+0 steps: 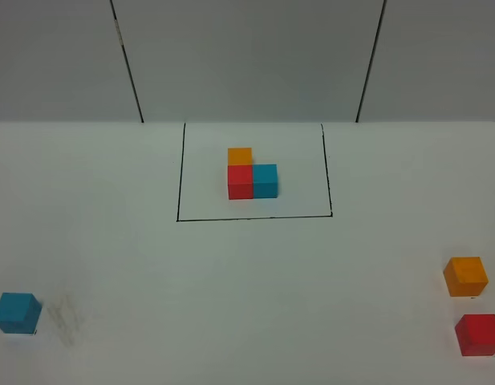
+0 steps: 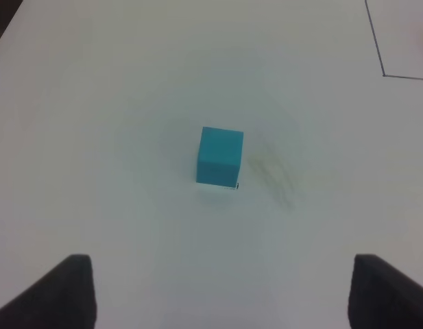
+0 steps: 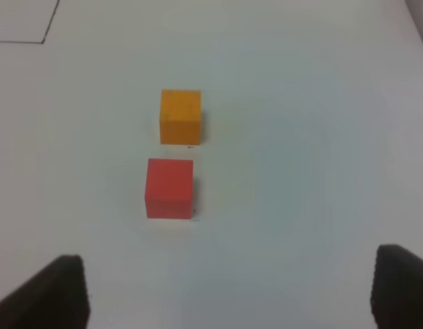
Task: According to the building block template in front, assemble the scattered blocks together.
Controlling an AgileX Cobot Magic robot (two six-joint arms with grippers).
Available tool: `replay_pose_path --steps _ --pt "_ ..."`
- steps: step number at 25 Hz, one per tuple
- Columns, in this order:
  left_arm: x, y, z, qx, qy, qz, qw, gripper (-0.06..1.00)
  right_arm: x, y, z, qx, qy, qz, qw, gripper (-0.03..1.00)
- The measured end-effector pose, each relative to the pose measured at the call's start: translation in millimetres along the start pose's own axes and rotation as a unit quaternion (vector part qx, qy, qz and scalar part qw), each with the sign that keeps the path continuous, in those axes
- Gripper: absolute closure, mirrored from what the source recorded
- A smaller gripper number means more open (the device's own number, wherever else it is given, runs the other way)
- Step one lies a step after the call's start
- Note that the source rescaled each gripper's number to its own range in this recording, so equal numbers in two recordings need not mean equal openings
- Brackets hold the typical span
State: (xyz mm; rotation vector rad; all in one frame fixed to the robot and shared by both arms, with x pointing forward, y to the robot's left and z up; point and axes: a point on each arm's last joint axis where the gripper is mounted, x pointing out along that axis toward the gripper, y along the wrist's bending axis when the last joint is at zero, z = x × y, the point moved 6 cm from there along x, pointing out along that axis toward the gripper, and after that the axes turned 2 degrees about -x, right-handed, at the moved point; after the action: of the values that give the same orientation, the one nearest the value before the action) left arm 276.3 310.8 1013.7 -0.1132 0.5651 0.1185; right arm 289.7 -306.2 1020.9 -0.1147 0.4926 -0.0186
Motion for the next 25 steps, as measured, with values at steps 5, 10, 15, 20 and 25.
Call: replay_pose_path --steps 5,10,15,20,25 --pt "0.0 0.0 0.0 0.000 0.000 0.000 1.000 -0.04 0.0 0.0 0.0 0.000 0.000 0.000 1.000 0.20" --pt "0.0 0.0 0.0 0.000 0.000 0.000 1.000 -0.04 0.0 0.0 0.0 0.000 0.000 0.000 1.000 0.20" --pt "0.0 0.0 0.0 0.000 0.000 0.000 1.000 -0.04 0.0 0.0 0.0 0.000 0.000 0.000 1.000 0.20" --pt "0.0 0.0 0.0 0.000 0.000 0.000 1.000 -0.04 0.0 0.0 0.0 0.000 0.000 0.000 1.000 0.20" --pt "0.0 0.0 0.0 0.000 0.000 0.000 1.000 -0.04 0.0 0.0 0.0 0.000 0.000 0.000 1.000 0.20"
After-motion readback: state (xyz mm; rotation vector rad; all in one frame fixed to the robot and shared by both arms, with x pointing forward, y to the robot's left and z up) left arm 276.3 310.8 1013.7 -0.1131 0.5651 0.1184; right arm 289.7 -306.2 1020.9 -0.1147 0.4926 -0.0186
